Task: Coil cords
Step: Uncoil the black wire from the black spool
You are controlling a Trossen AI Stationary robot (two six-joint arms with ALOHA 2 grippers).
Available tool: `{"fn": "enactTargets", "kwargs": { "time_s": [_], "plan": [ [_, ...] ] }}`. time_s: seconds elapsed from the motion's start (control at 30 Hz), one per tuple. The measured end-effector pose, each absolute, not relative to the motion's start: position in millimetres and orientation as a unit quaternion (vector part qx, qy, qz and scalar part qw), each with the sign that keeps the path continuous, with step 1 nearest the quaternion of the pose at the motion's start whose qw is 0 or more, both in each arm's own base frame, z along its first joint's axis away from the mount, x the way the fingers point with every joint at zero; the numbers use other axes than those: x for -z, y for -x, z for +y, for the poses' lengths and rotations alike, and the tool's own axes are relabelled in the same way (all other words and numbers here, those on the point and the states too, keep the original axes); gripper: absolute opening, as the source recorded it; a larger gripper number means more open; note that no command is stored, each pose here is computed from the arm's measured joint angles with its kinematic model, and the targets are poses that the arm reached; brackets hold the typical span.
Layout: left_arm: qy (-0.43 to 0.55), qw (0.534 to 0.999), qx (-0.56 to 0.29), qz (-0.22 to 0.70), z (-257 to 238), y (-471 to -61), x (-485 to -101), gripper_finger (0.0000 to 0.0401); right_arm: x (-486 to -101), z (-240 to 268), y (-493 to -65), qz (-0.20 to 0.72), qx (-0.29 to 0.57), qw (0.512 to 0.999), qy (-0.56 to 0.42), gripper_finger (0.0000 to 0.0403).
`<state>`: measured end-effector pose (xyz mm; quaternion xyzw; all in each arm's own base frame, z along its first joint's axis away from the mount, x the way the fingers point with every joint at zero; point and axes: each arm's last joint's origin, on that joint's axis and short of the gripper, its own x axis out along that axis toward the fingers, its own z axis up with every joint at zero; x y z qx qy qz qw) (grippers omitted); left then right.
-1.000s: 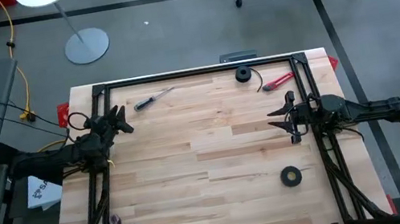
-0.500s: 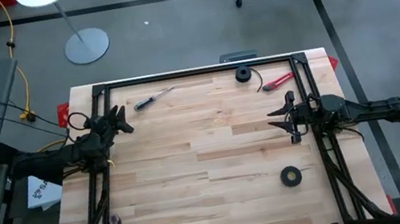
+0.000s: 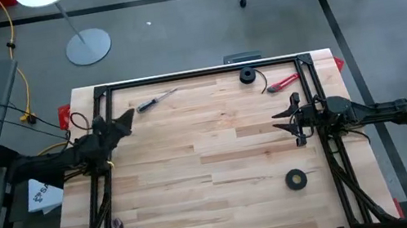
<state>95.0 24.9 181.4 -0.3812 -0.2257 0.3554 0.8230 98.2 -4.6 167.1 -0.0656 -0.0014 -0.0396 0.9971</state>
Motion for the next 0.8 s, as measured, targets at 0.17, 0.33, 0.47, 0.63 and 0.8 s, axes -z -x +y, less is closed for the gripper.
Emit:
{"fn": "enactTargets", "kwargs": {
  "time_s": [0.17,0.33,0.47,0.63,0.8],
  "plan": [
    [0.301,0.845,-0.268,-0.351,32,-94,-227,0.016,-167,-5,-98,-0.002,0.039,0.997,0.066,0.0126],
    [0.321,0.892,-0.225,-0.226,43,-122,-258,0.016,-167,-5,-98,-0.001,0.04,0.997,0.066,0.0126],
    [0.3,0.932,-0.19,-0.068,50,-164,-289,0.016,-167,-5,-98,-0.002,0.039,0.997,0.066,0.0126],
    [0.22,0.973,-0.011,0.065,52,-226,-316,0.016,-167,-5,-98,-0.001,0.04,0.997,0.066,0.0126],
    [0.294,0.935,0.118,0.162,39,-275,-297,0.016,-167,-5,-98,-0.001,0.04,0.997,0.066,0.0126]
  ]
}}
